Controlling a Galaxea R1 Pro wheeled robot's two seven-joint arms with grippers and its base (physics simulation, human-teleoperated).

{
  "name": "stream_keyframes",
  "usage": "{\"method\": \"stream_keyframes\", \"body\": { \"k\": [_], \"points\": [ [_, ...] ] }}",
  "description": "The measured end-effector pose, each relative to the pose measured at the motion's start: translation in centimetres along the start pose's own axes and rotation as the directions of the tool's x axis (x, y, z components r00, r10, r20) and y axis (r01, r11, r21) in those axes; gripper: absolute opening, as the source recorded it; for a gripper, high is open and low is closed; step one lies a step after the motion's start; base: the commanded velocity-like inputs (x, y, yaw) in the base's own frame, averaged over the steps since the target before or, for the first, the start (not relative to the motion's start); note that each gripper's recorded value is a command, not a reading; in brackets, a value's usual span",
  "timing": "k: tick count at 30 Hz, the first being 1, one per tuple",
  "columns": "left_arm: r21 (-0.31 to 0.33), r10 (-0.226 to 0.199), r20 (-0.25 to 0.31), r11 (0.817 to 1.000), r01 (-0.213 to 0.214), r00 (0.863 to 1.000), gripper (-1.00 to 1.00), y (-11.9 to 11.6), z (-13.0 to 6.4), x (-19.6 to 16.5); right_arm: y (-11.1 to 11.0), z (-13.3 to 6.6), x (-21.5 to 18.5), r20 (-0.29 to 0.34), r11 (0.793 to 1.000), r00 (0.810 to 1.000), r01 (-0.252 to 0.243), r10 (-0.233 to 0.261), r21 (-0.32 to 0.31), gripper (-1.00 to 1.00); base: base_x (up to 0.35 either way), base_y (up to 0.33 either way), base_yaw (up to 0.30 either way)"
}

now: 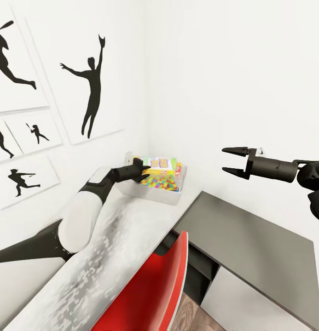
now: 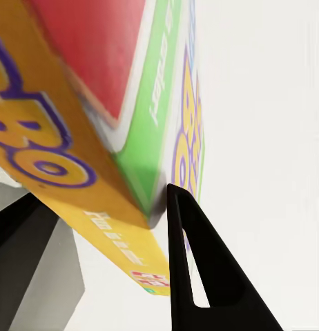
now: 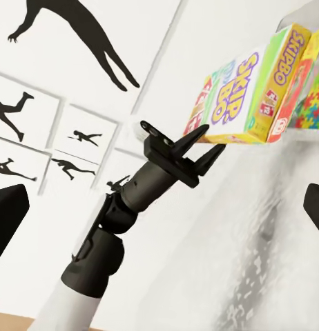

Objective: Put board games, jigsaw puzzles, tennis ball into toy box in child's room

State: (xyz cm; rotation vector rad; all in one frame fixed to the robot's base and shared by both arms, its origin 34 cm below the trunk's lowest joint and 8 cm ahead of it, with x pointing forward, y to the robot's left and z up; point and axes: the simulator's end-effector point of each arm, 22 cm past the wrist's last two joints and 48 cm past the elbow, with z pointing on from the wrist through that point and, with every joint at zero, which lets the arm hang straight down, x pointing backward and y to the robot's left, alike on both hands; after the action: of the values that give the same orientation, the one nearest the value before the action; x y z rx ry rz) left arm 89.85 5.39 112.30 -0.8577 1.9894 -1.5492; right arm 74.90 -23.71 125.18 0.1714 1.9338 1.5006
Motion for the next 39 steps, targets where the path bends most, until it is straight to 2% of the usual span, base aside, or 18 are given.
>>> {"method": "stream_keyframes", "body": {
  "k": [4,10,30,36,39],
  "points": [
    [0.073,0.032,0.016,0.997,-0.033,0.999,-1.00,-2.3,-0.9,-1.2,-0.4,0.2,0.1,-0.003,1.000,1.000,-0.005,0.005,0.002,1.00,0.000,0.000,0.000],
    [0.104,0.040,0.035,0.994,-0.044,0.999,-1.00,-2.3,-1.3,-2.0,-0.9,0.5,0.2,-0.007,1.000,1.000,-0.012,0.012,0.005,1.00,0.000,0.000,0.000],
    [0.083,0.021,0.029,0.996,-0.023,0.999,-1.00,0.1,-0.3,-2.3,-2.9,1.3,0.4,-0.018,0.999,0.999,-0.031,0.032,0.021,1.00,0.000,0.000,0.000],
    [0.055,0.055,0.013,0.997,-0.056,0.998,-1.00,0.9,0.3,-1.8,-3.3,1.5,0.5,-0.021,0.999,0.999,-0.034,0.034,0.022,1.00,0.000,0.000,0.000],
    [0.048,0.059,0.010,0.997,-0.060,0.998,-1.00,1.3,0.5,-1.8,-3.6,1.6,0.5,-0.023,0.999,0.999,-0.037,0.038,0.024,1.00,0.000,0.000,0.000]
  ]
}}
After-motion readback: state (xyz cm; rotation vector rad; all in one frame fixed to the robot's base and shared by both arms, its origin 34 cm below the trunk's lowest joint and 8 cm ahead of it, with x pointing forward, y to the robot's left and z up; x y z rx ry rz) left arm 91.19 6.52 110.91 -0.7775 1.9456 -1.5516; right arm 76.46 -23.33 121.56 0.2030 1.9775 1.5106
